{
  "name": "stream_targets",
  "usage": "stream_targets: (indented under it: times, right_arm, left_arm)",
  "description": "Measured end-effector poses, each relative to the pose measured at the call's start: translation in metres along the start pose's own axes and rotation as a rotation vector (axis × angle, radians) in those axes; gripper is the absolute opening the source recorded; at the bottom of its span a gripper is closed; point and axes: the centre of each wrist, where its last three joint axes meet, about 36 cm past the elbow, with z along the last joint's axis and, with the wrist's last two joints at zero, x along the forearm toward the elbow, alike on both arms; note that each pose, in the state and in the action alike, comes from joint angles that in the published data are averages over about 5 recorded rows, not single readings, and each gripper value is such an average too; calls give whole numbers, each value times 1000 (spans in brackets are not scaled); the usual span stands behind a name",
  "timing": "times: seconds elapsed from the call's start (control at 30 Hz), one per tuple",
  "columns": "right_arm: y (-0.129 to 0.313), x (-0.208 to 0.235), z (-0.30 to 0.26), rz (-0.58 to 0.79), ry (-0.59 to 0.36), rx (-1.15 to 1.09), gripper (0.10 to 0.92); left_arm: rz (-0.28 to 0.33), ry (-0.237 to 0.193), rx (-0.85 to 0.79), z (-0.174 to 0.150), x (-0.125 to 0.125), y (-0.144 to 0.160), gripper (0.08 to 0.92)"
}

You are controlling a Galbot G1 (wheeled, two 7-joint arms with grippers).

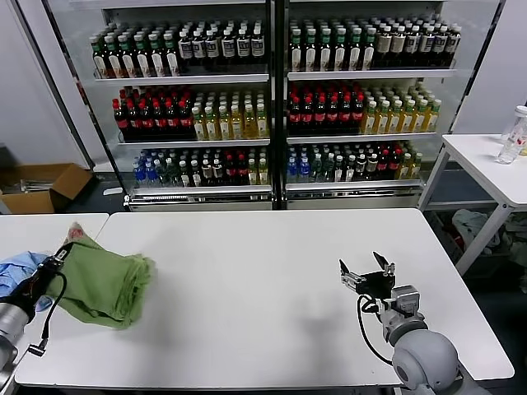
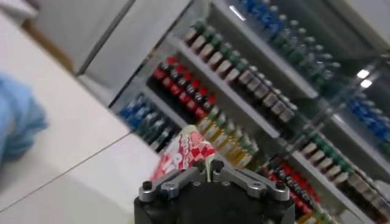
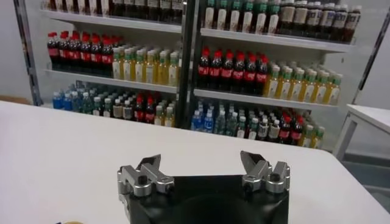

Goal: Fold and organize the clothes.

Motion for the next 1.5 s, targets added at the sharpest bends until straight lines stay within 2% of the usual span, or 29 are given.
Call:
stream_targets:
  times: [0.13, 0.33, 0.8, 0.9, 0.97, 1.07, 1.2, 1.37, 1.5]
  right_arm:
    - [1, 3, 1, -3, 1, 4, 823]
    - [3, 7, 3, -8, 1, 12, 823]
    - [2, 15, -4, 1, -30, 25, 823]
    - [-1, 17, -5, 8, -34, 25, 823]
    - [-2, 17, -6, 9, -37, 25, 823]
    - [-3, 17, -7, 2, -39, 19, 823]
    - [3, 12, -8, -18, -35, -6, 823]
    - [22, -3, -6, -58, -19, -60, 823]
    - [49, -21, -5, -113, 17, -114, 823]
  left_arm:
    - [32, 20, -63, 27, -7, -26, 107]
    - [57, 82, -113, 88, -27, -59, 107]
    - [201, 253, -7, 211, -70, -140, 107]
    - [235, 281, -7, 232, -77, -156, 125]
    - [254, 288, -23, 244, -79, -164, 164]
    - [271, 280, -61, 255, -80, -172, 250]
    - [276, 243, -107, 261, -77, -176, 363]
    - [251, 161, -140, 253, -71, -169, 510]
    - [198, 89, -177, 239, -64, -150, 623]
